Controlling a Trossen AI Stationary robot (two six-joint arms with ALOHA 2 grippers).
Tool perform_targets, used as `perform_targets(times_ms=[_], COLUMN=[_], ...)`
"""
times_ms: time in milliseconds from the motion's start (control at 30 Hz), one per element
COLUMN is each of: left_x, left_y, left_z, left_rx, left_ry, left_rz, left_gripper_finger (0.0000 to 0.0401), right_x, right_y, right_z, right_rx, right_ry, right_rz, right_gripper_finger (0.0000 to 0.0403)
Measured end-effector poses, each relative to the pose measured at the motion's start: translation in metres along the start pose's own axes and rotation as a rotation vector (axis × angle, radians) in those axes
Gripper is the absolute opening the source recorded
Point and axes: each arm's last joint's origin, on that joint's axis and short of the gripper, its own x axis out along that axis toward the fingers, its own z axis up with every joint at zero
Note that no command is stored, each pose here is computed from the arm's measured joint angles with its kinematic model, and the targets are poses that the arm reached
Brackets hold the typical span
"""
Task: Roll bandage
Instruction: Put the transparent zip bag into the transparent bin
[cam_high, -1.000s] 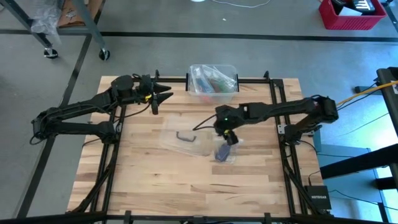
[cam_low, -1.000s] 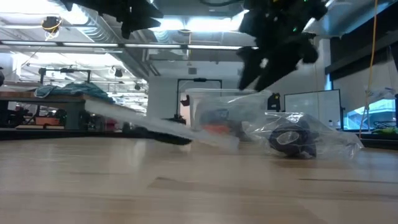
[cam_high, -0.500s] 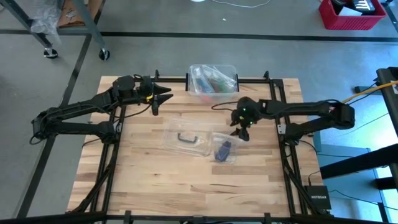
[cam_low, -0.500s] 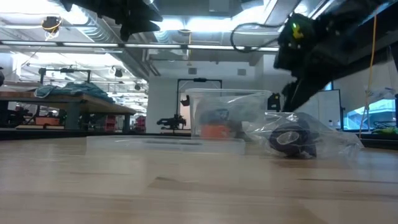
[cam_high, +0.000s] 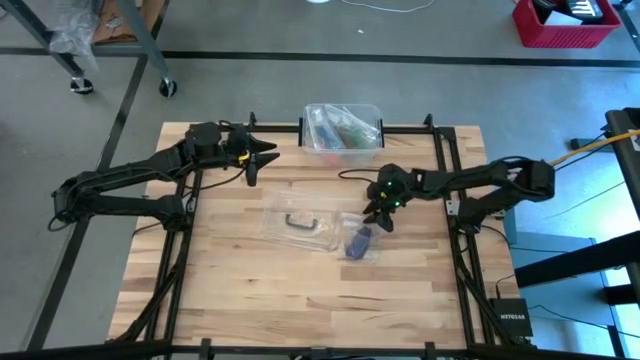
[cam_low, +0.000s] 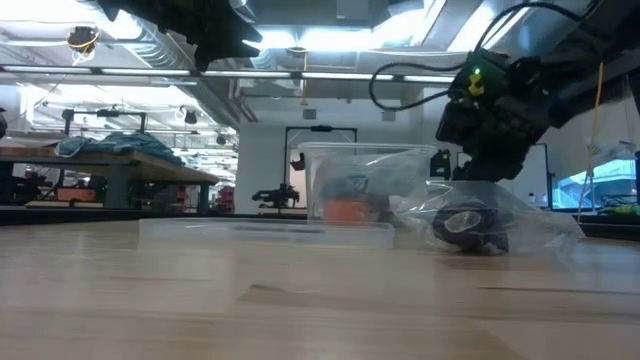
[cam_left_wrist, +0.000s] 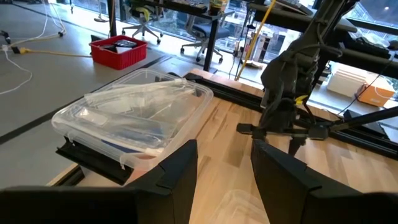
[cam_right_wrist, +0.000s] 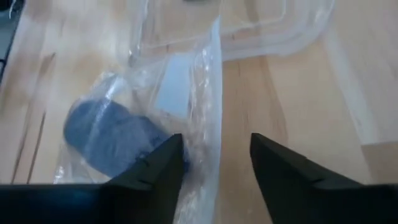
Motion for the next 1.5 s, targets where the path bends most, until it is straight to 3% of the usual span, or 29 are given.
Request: perform_targets(times_ms=[200, 400, 633, 867, 967, 1133, 1267, 1500], left_x=[0.000, 0.001, 0.001, 0.001, 0.001, 0.001, 0.001, 0.001], left_y=[0.000, 0.000, 0.000, 0.000, 0.001, 0.001, 0.001, 0.001], left_z=[0.000, -0.001, -0.003, -0.003, -0.003, -0.002, -0.002, -0.003], left_rx=[0.001, 0.002, -0.001, -0.002, -0.002, -0.002, -0.001, -0.003], left_ry=[0.002, 0.008, 0.025, 0.025, 0.025, 0.020, 0.021, 0.023], left_rz=[0.000, 0.001, 0.004, 0.004, 0.005, 0.022, 0.022, 0.023], left_gripper_finger=[0.0143, 0.0143, 0.0143, 0.0143, 0.0143, 0.0143, 0.0143, 0.0143], right_x=[0.010, 0.008, -0.026, -0.087, -0.111, -0.134, -0.138, -0.115], right_y=[-0.005, -0.003, 0.025, 0.054, 0.055, 0.034, 0.007, -0.054], right_z=[-0.003, 0.002, 0.035, 0.097, 0.123, 0.161, 0.178, 0.171], right_rx=[0.013, -0.025, -0.176, -0.400, -0.436, -0.423, -0.347, -0.059], right_ry=[0.018, -0.002, -0.036, -0.229, -0.339, -0.574, -0.690, -0.565], right_rz=[0.017, 0.021, -0.049, -0.260, -0.381, -0.533, -0.546, -0.551], right_gripper_finger=[0.0115, 0.0012, 0.0007, 0.0010, 0.0005, 0.0012, 0.0013, 0.0014])
